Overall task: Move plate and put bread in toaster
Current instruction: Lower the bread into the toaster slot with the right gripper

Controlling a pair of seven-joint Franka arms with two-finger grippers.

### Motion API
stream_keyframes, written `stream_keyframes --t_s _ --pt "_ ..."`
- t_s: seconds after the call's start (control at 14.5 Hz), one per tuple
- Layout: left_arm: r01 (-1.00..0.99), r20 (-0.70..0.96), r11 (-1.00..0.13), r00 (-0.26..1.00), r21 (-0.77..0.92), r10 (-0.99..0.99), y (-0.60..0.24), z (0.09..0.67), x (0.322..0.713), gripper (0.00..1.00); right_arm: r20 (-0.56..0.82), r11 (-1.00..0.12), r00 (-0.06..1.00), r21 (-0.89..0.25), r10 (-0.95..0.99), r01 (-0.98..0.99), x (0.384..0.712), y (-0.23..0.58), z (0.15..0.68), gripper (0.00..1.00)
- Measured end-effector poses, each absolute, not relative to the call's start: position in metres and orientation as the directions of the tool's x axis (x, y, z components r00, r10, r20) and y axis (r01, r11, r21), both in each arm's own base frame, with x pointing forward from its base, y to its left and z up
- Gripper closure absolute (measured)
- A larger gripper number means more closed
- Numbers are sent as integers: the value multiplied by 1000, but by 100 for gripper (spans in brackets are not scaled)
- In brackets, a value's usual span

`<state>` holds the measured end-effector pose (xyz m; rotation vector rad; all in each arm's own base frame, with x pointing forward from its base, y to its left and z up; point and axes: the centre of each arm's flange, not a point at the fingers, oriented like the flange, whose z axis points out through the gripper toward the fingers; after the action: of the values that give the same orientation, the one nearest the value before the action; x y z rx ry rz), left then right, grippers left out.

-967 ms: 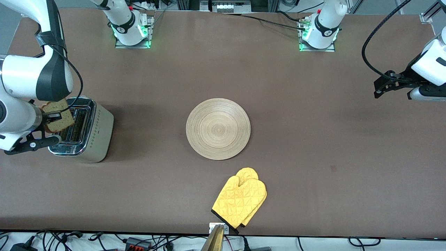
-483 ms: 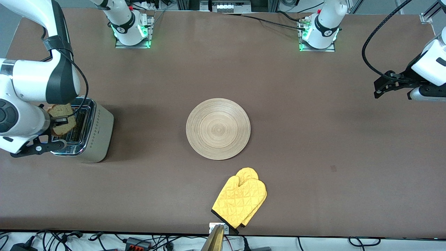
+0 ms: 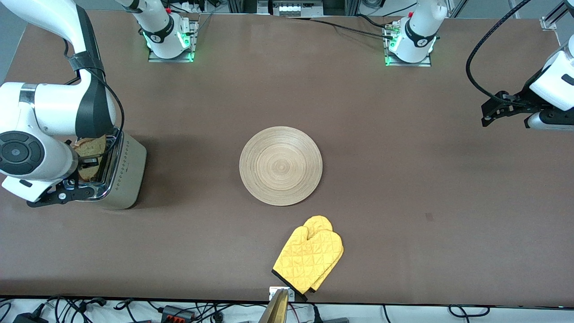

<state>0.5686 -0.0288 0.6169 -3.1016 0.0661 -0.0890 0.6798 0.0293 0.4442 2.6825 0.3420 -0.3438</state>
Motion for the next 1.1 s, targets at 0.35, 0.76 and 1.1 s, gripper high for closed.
stream_keyframes --t_s 0.35,0.76,1.1 --pt "-41 56 -998 997 -39 -43 -29 617 569 0 -278 -884 942 369 191 288 681 32 449 92" --pt "-41 56 -998 997 -39 -43 -28 617 569 0 -291 -887 938 361 186 288 677 46 466 92" --pt "-40 56 -998 998 -39 -42 -28 617 569 0 -302 -888 937 360 178 285 681 45 453 92"
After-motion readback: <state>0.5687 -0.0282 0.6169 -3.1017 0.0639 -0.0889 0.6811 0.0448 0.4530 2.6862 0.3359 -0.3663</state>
